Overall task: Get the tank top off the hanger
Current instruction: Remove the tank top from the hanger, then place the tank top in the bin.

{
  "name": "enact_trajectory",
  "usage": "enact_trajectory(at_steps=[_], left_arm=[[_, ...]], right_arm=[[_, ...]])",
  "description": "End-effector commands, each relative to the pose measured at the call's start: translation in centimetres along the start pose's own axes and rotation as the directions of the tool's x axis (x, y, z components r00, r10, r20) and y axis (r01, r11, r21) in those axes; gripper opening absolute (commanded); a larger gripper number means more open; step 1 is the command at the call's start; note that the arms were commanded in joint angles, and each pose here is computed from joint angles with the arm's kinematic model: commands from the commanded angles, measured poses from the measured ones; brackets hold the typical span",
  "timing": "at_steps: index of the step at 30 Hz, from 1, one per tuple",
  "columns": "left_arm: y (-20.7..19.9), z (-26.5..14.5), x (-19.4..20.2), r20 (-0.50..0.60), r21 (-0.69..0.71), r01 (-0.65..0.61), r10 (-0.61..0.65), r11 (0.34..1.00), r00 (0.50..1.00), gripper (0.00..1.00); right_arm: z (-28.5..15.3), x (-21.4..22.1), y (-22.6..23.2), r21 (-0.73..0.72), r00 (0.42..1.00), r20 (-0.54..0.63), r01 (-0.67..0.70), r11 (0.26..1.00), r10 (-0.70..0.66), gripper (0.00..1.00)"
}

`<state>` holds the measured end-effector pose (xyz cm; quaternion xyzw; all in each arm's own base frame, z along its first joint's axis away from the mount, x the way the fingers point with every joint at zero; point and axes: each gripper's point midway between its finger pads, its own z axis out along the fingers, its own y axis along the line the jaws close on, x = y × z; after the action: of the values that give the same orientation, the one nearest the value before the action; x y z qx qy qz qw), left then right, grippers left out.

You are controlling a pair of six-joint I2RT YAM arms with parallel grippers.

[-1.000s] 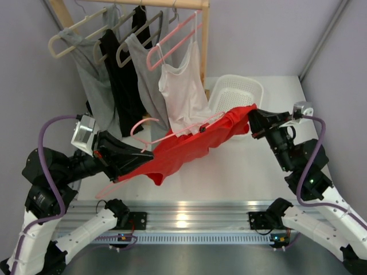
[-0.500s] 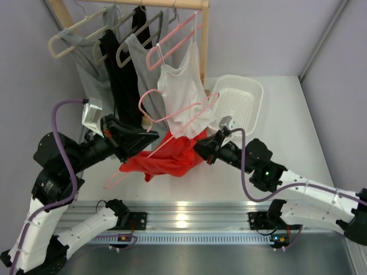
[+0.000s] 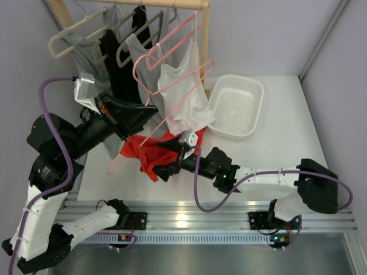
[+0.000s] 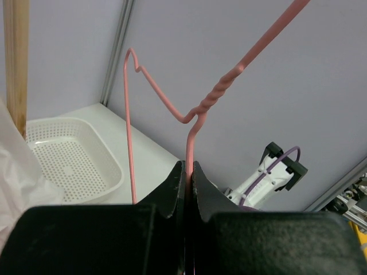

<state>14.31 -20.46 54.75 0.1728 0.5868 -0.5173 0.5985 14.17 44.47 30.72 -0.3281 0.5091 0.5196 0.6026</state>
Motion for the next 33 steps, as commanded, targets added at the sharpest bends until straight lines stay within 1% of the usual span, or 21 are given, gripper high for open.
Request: enact_trajectory(at_steps=[1, 3, 5, 9, 10, 12, 13, 14, 15, 16, 17, 18, 19, 22, 23, 26, 27, 29, 31, 32, 33], left_arm=[[-2.4, -0.5, -3.9, 0.104, 0.052, -0.024, 0.018, 0.998, 0.994, 0.0], [-3.0, -0.6, -4.5, 0.116, 0.068, -0.02, 0.012, 0.997, 0.993, 0.0], [-3.2, -0.4, -4.8, 0.115, 0.076, -0.008, -0.001, 0.997, 0.993, 0.0], [-4.6, -0.4, -5.4, 0.112, 0.133, 0.009, -0.024, 0.991, 0.993, 0.0], [-4.9, -0.5, -5.6, 0.115, 0.147, 0.018, -0.035, 0.989, 0.993, 0.0], [-5.6, -0.9, -6.1, 0.136, 0.173, 0.013, -0.037, 0.985, 0.99, 0.0], [-5.4, -0.7, -5.8, 0.137, 0.178, 0.021, -0.046, 0.984, 0.989, 0.0], [-5.4, -0.7, -5.8, 0.154, 0.184, 0.021, -0.05, 0.983, 0.987, 0.0], [-6.3, -1.8, -7.1, 0.232, 0.218, -0.014, -0.038, 0.976, 0.972, 0.0], [-4.7, -1.0, -6.0, 0.244, 0.184, 0.002, -0.047, 0.983, 0.969, 0.0], [-4.4, -1.2, -6.1, 0.281, 0.179, -0.016, -0.036, 0.984, 0.959, 0.0], [-5.1, -2.3, -7.3, 0.357, 0.196, -0.063, -0.011, 0.979, 0.934, 0.0], [-3.9, -2.1, -7.4, 0.39, 0.142, -0.076, 0.014, 0.987, 0.921, 0.0], [-1.5, -1.3, -6.9, 0.408, 0.048, -0.116, 0.086, 0.992, 0.909, 0.0], [-0.8, -1.0, -6.4, 0.406, 0.026, -0.119, 0.098, 0.993, 0.908, 0.0], [0.4, -0.9, -6.9, 0.455, -0.025, -0.147, 0.143, 0.989, 0.879, 0.0], [0.9, -0.7, -6.7, 0.455, -0.041, -0.14, 0.143, 0.989, 0.879, 0.0], [0.9, -0.7, -6.8, 0.457, -0.042, -0.143, 0.146, 0.989, 0.878, 0.0], [0.3, -0.7, -7.0, 0.456, -0.022, -0.15, 0.143, 0.989, 0.878, 0.0], [0.1, -0.8, -7.0, 0.457, -0.016, -0.15, 0.14, 0.989, 0.878, 0.0], [-0.1, -1.2, -7.1, 0.462, -0.011, -0.154, 0.141, 0.988, 0.876, 0.0]], right_arm=[[1.7, -5.3, 1.9, -0.074, 0.972, 0.233, 0.019, 0.997, -0.002, 0.99], [2.8, -5.1, 2.3, -0.097, 0.976, 0.216, 0.023, 0.995, -0.002, 0.99], [3.9, -3.6, 2.3, -0.105, 0.985, 0.175, 0.02, 0.994, -0.001, 0.99], [5.7, -3.2, 1.7, -0.08, 0.984, 0.179, 0.015, 0.997, -0.001, 0.99], [6.0, -2.4, 1.5, -0.075, 0.987, 0.162, 0.013, 0.997, -0.001, 0.98], [7.1, -3.4, 2.1, -0.102, 0.985, 0.172, 0.017, 0.995, 0.0, 0.46], [7.7, -2.2, 2.4, -0.121, 0.992, 0.125, 0.006, 0.993, 0.009, 0.26], [8.0, -2.1, 3.6, -0.179, 0.994, 0.103, -0.007, 0.984, 0.026, 0.02], [8.8, -3.5, 4.5, -0.214, 0.992, 0.118, -0.005, 0.977, 0.031, 0.0], [8.9, -2.8, 6.1, -0.265, 0.996, 0.085, -0.012, 0.964, 0.036, 0.0], [9.0, -3.1, 7.0, -0.288, 0.996, 0.089, -0.001, 0.958, 0.027, 0.0], [9.1, -3.9, 8.1, -0.312, 0.995, 0.102, 0.012, 0.95, 0.021, 0.0], [8.8, -3.9, 10.1, -0.362, 0.995, 0.096, 0.018, 0.932, 0.018, 0.0], [7.9, -3.5, 13.4, -0.468, 0.999, 0.044, 0.037, 0.883, -0.019, 0.0], [7.5, -2.2, 13.8, -0.491, 0.999, -0.017, 0.031, 0.871, -0.045, 0.0], [6.2, -0.2, 15.6, -0.576, 0.99, -0.109, 0.012, 0.818, -0.092, 0.0], [5.5, 1.4, 15.6, -0.577, 0.978, -0.179, -0.018, 0.816, -0.105, 0.0], [4.9, 2.5, 15.5, -0.562, 0.969, -0.226, -0.043, 0.826, -0.104, 0.0], [4.0, 3.6, 13.5, -0.471, 0.961, -0.258, -0.037, 0.881, -0.098, 0.0], [2.8, 5.4, 12.5, -0.439, 0.949, -0.298, -0.043, 0.897, -0.1, 0.0], [2.3, 4.1, 11.7, -0.41, 0.956, -0.277, -0.026, 0.912, -0.097, 0.0]])
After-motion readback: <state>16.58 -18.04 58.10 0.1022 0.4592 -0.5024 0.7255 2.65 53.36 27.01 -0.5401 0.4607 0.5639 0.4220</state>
